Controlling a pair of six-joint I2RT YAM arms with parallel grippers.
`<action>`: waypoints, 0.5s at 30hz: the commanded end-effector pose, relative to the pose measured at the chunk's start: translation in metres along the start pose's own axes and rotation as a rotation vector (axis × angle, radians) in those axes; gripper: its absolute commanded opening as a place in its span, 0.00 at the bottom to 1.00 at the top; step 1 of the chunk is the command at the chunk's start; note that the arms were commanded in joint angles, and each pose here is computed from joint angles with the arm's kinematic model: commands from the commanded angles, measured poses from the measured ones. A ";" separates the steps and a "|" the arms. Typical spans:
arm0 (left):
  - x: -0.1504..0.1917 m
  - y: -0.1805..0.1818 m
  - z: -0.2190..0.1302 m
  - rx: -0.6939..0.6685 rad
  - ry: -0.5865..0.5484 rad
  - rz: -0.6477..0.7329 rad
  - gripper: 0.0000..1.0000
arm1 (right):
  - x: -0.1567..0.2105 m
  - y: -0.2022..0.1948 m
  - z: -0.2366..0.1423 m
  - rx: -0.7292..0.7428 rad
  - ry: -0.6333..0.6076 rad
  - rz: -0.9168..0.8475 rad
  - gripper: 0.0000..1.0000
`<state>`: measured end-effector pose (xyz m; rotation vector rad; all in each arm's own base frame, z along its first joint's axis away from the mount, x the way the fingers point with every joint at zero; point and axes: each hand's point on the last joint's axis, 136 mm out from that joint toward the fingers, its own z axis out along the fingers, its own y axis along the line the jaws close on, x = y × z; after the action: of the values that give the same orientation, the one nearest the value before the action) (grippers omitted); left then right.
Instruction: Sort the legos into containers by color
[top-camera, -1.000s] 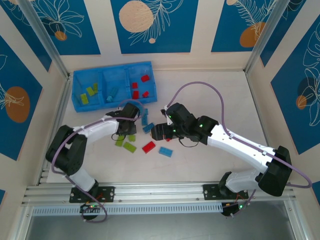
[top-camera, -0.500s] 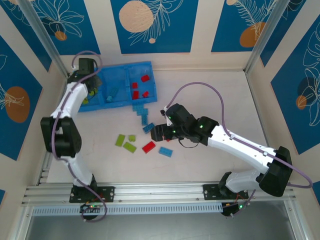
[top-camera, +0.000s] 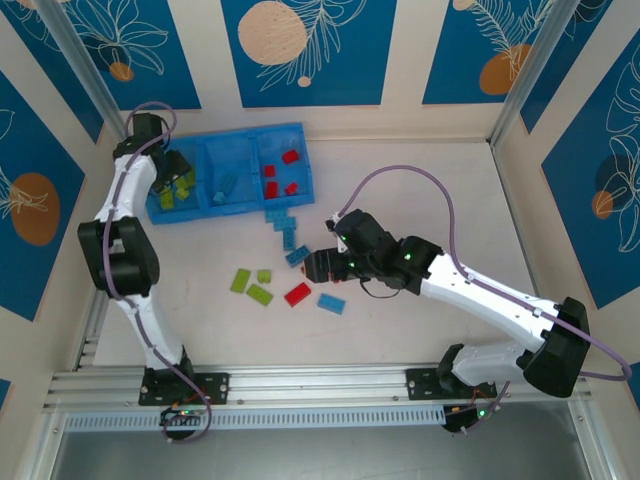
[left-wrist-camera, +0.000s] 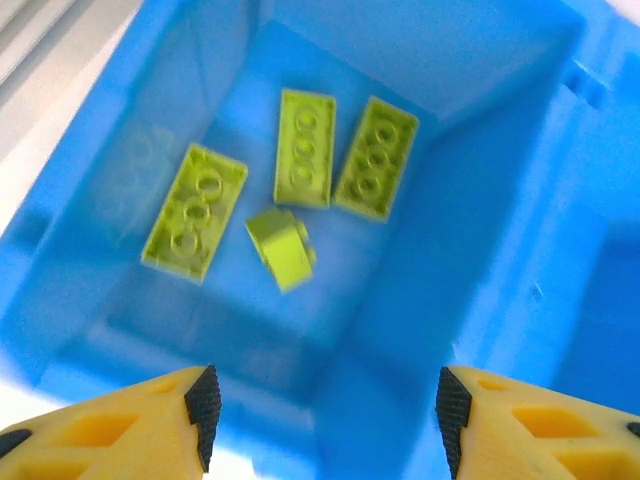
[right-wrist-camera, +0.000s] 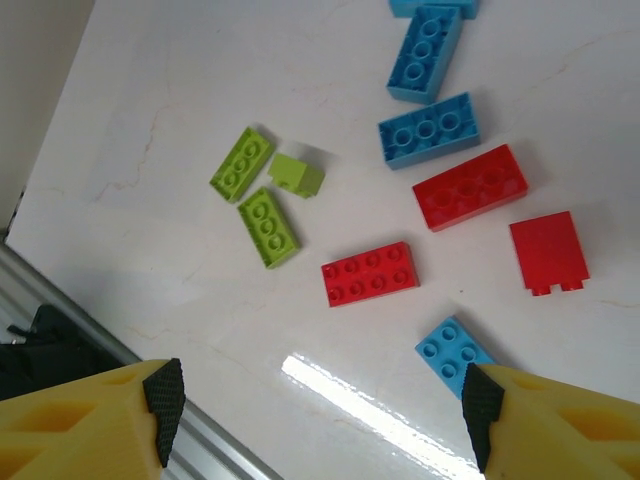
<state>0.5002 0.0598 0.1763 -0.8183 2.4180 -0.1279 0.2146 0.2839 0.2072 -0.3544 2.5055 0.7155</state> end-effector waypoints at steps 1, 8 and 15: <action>0.011 -0.029 -0.080 0.164 -0.086 0.019 0.60 | -0.001 -0.026 0.008 0.106 -0.026 0.070 0.77; 0.125 -0.076 -0.192 0.391 -0.146 0.363 0.59 | 0.005 -0.071 0.023 0.267 -0.005 0.103 0.80; 0.262 -0.090 -0.237 0.669 0.029 0.942 0.66 | 0.019 -0.101 0.064 0.342 0.111 0.134 0.83</action>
<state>0.2773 -0.1685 0.3048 0.2488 2.2184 -0.5422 0.2581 0.2392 0.1298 -0.1162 2.6631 0.3707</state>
